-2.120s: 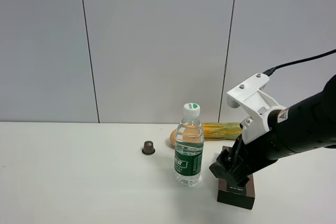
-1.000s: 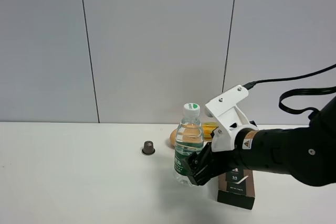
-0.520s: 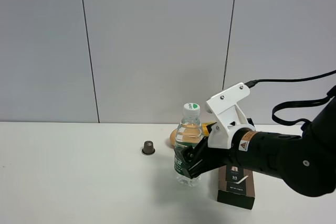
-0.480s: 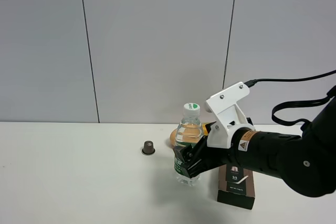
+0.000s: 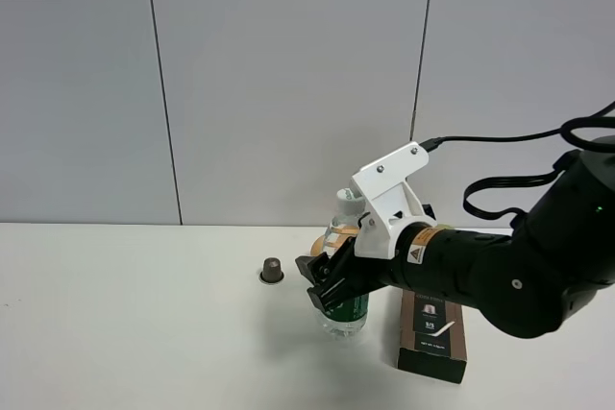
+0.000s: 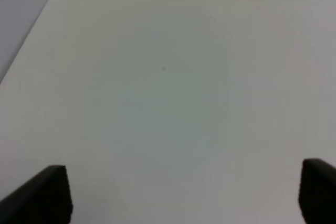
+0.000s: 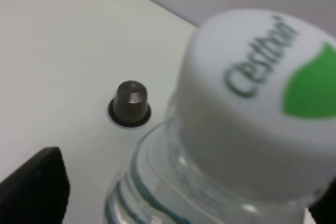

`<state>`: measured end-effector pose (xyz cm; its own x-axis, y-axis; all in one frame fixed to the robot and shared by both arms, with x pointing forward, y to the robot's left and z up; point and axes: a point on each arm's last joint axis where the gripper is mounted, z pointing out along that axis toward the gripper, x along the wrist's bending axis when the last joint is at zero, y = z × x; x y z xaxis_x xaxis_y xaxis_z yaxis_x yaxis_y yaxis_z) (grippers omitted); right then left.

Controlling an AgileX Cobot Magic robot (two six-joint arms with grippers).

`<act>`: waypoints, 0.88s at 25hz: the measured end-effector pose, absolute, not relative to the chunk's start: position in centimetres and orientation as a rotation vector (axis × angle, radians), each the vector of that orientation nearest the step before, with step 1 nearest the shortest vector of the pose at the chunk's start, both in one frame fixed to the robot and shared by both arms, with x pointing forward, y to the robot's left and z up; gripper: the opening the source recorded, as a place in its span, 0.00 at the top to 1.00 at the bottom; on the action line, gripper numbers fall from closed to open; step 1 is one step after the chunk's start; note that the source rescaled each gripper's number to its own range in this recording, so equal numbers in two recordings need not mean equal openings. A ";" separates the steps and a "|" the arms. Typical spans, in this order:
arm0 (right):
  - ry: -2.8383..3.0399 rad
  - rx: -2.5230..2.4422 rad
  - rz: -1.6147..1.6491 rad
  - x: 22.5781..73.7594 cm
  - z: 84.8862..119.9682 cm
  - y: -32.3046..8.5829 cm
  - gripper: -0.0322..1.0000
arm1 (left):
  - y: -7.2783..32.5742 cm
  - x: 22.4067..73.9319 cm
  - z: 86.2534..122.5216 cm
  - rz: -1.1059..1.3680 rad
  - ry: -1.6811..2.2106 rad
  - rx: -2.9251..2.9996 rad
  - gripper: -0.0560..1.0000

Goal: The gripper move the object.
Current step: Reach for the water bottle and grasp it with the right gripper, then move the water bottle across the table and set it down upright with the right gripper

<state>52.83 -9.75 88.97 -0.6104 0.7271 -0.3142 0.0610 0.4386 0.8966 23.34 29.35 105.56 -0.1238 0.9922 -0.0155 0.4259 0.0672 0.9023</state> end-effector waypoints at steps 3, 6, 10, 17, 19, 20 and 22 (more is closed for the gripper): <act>2.004 0.669 1.179 52.8 88.5 -9.8 0.09 | 29.3 23.3 105.6 1.021 1.643 1.437 0.00; 2.014 0.672 1.172 52.8 88.4 -9.8 0.23 | 29.3 23.3 105.6 1.021 1.643 1.437 0.00; 2.017 0.674 1.169 52.8 88.3 -9.8 0.57 | 29.3 23.3 105.6 1.021 1.643 1.437 0.00; 2.013 0.674 1.173 52.9 88.4 -9.7 0.92 | 29.3 23.3 105.6 1.021 1.643 1.437 0.00; 2.013 0.674 1.173 52.9 88.4 -9.7 0.92 | 29.3 23.3 105.6 1.021 1.643 1.437 0.00; 2.013 0.674 1.173 52.9 88.4 -9.7 0.92 | 29.3 23.3 105.6 1.021 1.643 1.437 0.00; 2.012 0.674 1.173 52.9 88.4 -9.7 0.92 | 29.3 23.3 105.6 1.021 1.643 1.437 0.00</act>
